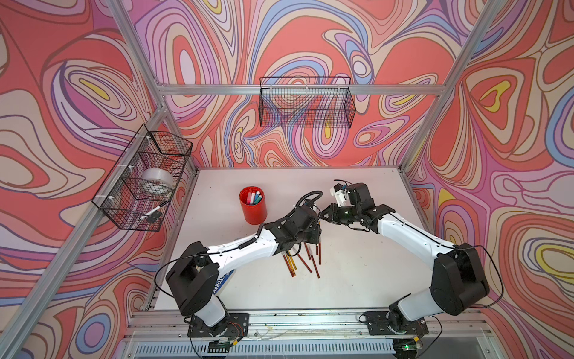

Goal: Remove protective caps from carving knives
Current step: Remove the protective sleeve from the carving knife.

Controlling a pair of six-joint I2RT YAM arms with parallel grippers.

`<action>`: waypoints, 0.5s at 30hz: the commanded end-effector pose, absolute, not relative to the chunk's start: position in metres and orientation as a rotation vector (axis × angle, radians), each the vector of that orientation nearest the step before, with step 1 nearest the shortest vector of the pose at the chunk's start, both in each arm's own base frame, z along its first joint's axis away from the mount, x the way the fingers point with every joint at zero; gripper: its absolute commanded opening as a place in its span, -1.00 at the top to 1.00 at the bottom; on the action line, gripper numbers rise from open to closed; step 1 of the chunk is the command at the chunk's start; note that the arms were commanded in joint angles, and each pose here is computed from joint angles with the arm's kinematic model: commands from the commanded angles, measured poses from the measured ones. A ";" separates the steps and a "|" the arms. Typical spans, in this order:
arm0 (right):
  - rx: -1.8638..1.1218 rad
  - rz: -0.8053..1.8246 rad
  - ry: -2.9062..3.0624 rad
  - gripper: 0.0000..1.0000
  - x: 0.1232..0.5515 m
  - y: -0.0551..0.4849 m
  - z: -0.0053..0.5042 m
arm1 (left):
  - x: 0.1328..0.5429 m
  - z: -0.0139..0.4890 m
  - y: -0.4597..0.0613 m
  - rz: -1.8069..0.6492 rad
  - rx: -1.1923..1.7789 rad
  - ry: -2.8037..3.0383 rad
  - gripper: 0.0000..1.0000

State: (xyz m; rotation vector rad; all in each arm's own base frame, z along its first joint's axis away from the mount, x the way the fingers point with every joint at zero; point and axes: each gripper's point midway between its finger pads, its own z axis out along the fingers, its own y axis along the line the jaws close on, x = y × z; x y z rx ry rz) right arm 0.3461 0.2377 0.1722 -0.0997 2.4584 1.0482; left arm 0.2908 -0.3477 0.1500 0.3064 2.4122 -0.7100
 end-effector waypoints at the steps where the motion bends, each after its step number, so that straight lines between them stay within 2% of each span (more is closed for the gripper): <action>1: -0.111 1.088 2.430 1.00 0.346 0.241 0.179 | 0.300 0.157 -0.350 -0.698 0.300 2.395 0.49; 6: -0.111 1.101 2.424 1.00 0.346 0.241 0.181 | 0.302 0.156 -0.353 -0.699 0.302 2.394 0.82; 12: -0.121 1.104 2.420 1.00 0.345 0.242 0.182 | 0.303 0.155 -0.354 -0.698 0.299 2.400 0.99; 15: -0.115 1.092 2.421 1.00 0.346 0.241 0.182 | 0.304 0.154 -0.353 -0.695 0.293 2.403 1.00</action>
